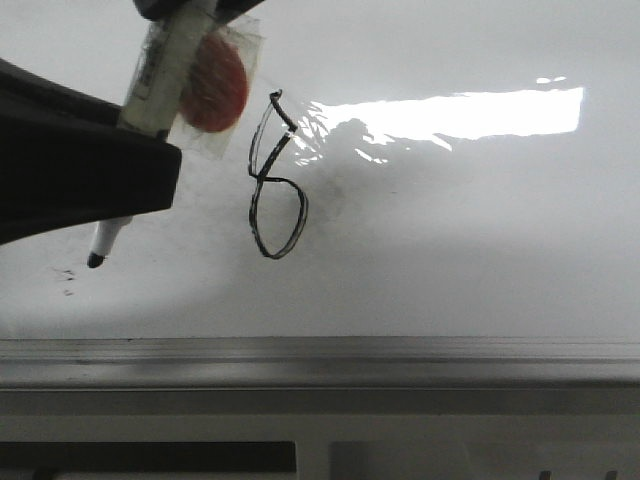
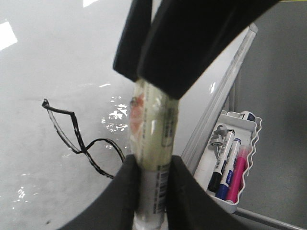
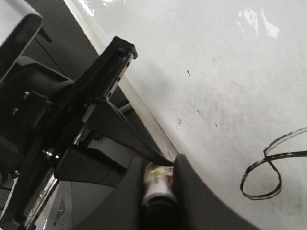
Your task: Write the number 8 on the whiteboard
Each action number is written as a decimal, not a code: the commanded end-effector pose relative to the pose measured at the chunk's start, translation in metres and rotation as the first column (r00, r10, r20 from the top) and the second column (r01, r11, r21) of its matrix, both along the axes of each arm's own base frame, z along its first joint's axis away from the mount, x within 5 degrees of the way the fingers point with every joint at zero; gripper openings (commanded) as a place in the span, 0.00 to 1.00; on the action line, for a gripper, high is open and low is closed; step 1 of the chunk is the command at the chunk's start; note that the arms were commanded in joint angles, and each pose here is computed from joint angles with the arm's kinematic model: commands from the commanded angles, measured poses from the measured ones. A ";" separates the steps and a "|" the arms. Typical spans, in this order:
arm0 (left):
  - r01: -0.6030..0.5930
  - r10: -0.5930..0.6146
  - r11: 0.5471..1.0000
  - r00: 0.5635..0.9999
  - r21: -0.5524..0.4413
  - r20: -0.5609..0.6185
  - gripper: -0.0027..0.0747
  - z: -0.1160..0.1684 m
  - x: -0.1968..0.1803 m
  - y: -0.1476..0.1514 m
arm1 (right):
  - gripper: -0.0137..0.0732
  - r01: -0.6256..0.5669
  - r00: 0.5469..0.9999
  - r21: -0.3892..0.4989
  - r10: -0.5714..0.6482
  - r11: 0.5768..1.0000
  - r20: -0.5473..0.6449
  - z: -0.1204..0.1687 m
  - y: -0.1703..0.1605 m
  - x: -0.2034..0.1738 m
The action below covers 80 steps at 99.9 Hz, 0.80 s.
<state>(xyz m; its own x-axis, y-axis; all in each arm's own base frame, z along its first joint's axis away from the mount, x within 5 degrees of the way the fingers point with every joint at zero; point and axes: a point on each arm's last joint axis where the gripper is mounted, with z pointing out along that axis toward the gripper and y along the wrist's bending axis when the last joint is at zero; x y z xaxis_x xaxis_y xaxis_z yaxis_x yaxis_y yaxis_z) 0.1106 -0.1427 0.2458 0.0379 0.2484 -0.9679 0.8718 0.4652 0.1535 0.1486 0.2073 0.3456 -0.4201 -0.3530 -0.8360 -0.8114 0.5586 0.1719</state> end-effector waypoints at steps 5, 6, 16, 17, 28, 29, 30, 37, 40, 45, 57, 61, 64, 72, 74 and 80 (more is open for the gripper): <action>0.028 -0.026 0.993 1.000 -0.111 0.015 0.01 0.017 -0.001 -0.005 | 0.17 0.016 0.999 0.087 -0.019 0.996 0.038 0.018 -0.001 -0.001; 0.027 -0.026 0.993 1.000 -0.112 0.013 0.01 0.017 -0.001 -0.005 | 0.18 0.016 0.999 0.087 -0.019 0.996 0.038 0.018 -0.001 -0.001; -0.001 -0.005 0.988 0.999 -0.153 -0.043 0.01 0.017 0.000 -0.004 | 0.36 0.017 0.999 0.086 -0.021 0.996 0.037 0.018 -0.001 0.000; -0.009 0.000 0.988 0.999 -0.157 -0.055 0.01 0.017 0.001 -0.004 | 0.39 0.017 0.999 0.086 -0.021 0.996 0.037 0.018 -0.001 0.000; -0.116 0.077 0.972 0.980 -0.207 -0.184 0.01 0.016 0.006 -0.001 | 0.51 0.017 0.999 0.086 -0.021 0.996 0.037 0.018 -0.001 0.000; -0.128 0.086 0.970 0.976 -0.207 -0.198 0.01 0.015 0.007 0.000 | 0.52 0.017 0.999 0.086 -0.021 0.996 0.037 0.018 -0.001 0.000; -0.145 0.097 0.966 0.971 -0.216 -0.218 0.01 0.015 0.008 0.000 | 0.52 0.017 0.999 0.085 -0.020 0.996 0.037 0.018 -0.001 0.000; -0.255 0.167 0.938 0.926 -0.235 -0.338 0.01 0.012 0.012 0.004 | 0.52 0.013 0.999 0.076 -0.016 0.997 0.030 0.017 -0.001 -0.001; -0.300 0.192 0.924 0.901 -0.238 -0.388 0.01 0.010 0.014 0.006 | 0.52 0.012 1.000 0.073 -0.014 0.997 0.027 0.017 -0.001 -0.001; -0.379 0.235 0.896 0.848 -0.232 -0.475 0.01 0.007 0.017 0.010 | 0.52 0.007 1.000 0.062 -0.008 0.998 0.018 0.016 -0.001 -0.002; -0.486 0.278 0.850 0.743 -0.204 -0.609 0.01 -0.002 0.021 0.012 | 0.52 -0.006 1.000 0.034 0.006 0.999 -0.006 0.013 -0.002 -0.004; -0.497 0.284 0.846 0.728 -0.194 -0.624 0.01 -0.004 0.022 0.011 | 0.52 -0.008 1.000 0.030 0.008 1.000 -0.009 0.012 -0.002 -0.004; -0.504 0.287 0.842 0.720 -0.192 -0.632 0.01 -0.005 0.023 0.011 | 0.52 -0.007 1.000 0.031 0.007 1.000 -0.011 0.012 -0.002 -0.004; -0.524 0.294 0.832 0.696 -0.183 -0.655 0.01 -0.010 0.026 0.009 | 0.52 -0.001 1.000 0.035 0.002 0.999 -0.019 0.012 -0.002 -0.004; -0.524 0.296 0.832 0.694 -0.179 -0.656 0.01 -0.011 0.027 0.008 | 0.52 0.001 1.000 0.036 0.000 0.999 -0.021 0.012 -0.002 -0.004; -0.526 0.297 0.832 0.695 -0.180 -0.655 0.01 -0.013 0.030 0.006 | 0.52 0.004 1.000 0.038 -0.003 0.999 -0.029 0.012 -0.002 -0.004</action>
<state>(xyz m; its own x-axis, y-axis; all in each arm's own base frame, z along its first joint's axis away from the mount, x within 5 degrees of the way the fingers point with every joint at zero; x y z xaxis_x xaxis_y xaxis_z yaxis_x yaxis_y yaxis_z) 0.1322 -0.1309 0.2197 -0.6256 -0.1530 -0.7650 0.4262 0.7542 -0.4994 0.1442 0.2054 0.3400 -0.4685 -0.3992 -0.7881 -0.8077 0.5549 0.1992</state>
